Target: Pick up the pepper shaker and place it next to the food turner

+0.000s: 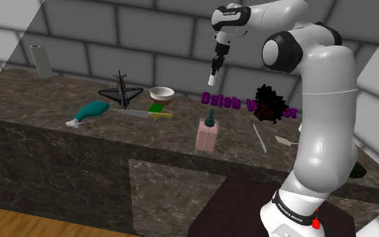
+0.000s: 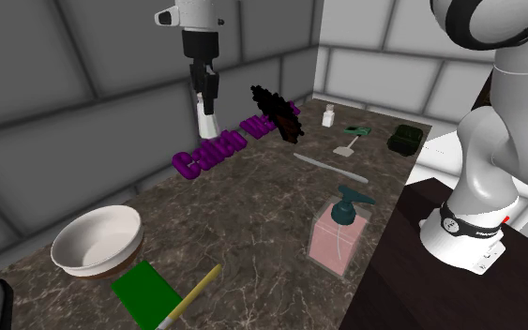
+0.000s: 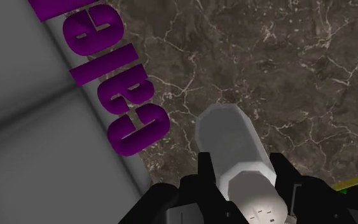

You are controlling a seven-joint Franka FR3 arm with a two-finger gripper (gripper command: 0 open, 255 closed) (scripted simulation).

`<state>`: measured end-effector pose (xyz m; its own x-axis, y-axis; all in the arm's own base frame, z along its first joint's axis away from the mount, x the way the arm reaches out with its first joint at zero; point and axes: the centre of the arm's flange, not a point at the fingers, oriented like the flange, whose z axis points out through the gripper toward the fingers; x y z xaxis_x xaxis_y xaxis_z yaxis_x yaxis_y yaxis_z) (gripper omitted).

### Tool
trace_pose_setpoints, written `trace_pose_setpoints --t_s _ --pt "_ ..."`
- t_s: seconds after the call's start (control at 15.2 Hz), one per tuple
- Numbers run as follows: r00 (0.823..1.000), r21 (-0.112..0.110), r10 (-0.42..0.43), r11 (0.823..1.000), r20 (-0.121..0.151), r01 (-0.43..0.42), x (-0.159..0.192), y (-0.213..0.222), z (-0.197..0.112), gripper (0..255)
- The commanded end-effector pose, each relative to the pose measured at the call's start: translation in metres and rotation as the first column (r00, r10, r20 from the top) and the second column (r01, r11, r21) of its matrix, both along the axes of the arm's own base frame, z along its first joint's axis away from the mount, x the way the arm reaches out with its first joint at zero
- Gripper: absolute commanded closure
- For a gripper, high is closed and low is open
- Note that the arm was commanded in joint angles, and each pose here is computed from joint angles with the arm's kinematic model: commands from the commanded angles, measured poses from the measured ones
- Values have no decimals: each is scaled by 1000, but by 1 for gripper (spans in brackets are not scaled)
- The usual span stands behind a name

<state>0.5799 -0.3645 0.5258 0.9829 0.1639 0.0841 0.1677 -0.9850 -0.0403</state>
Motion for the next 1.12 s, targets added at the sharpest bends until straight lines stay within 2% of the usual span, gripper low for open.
trace_pose_setpoints --t_s 0.0,1.06 --pt "1000 0 0 1000 0 0 -20 -7 2 255" --pt "1000 0 0 1000 0 0 -220 -76 3 255"
